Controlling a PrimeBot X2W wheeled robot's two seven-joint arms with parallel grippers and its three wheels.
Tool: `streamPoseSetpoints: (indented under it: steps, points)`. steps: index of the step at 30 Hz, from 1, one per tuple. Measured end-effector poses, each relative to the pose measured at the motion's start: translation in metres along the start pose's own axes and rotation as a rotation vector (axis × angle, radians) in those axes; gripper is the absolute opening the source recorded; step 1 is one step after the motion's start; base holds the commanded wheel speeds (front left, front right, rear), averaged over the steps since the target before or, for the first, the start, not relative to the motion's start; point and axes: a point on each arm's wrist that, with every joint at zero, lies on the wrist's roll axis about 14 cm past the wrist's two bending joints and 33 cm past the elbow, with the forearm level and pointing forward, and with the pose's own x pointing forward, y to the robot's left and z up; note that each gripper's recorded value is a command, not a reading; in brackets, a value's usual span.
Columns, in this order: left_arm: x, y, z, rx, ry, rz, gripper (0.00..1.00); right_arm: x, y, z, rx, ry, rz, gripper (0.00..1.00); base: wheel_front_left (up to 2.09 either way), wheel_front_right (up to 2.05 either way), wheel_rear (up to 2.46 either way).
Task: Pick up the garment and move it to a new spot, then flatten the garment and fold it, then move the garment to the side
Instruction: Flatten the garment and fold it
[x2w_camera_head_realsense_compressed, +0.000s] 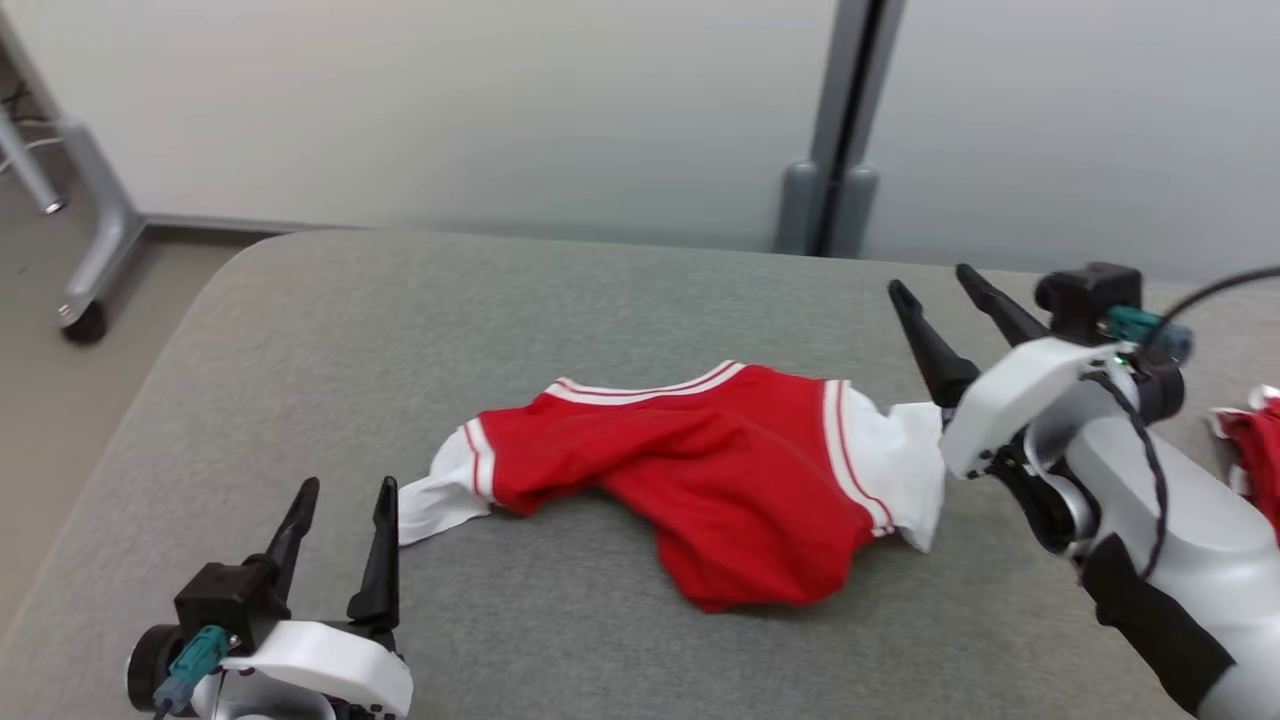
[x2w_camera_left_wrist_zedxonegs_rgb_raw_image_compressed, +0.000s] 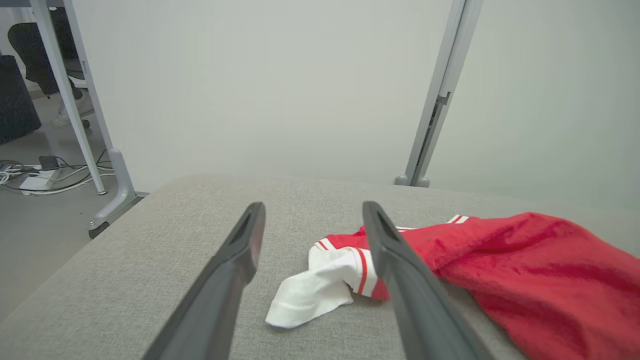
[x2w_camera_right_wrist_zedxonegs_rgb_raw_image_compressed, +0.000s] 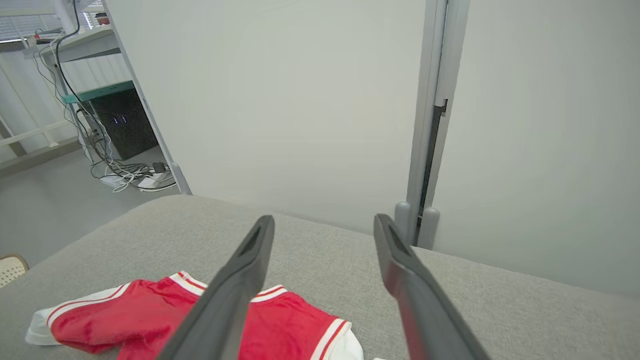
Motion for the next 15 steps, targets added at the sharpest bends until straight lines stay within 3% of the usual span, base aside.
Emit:
streamPoseSetpoints:
  steps: [5,15]
  points:
    - [0.01,-0.016,0.009,0.005,-0.019,-0.051,1.0,-0.046,-0.044,0.029,0.031,-0.144,-0.136,1.0,0.0,0.0,0.0]
    - [0.019,-0.035,0.005,-0.008,-0.007,-0.091,1.0,-0.127,-0.046,-0.012,0.096,-0.224,-0.314,1.0,0.0,0.0,0.0]
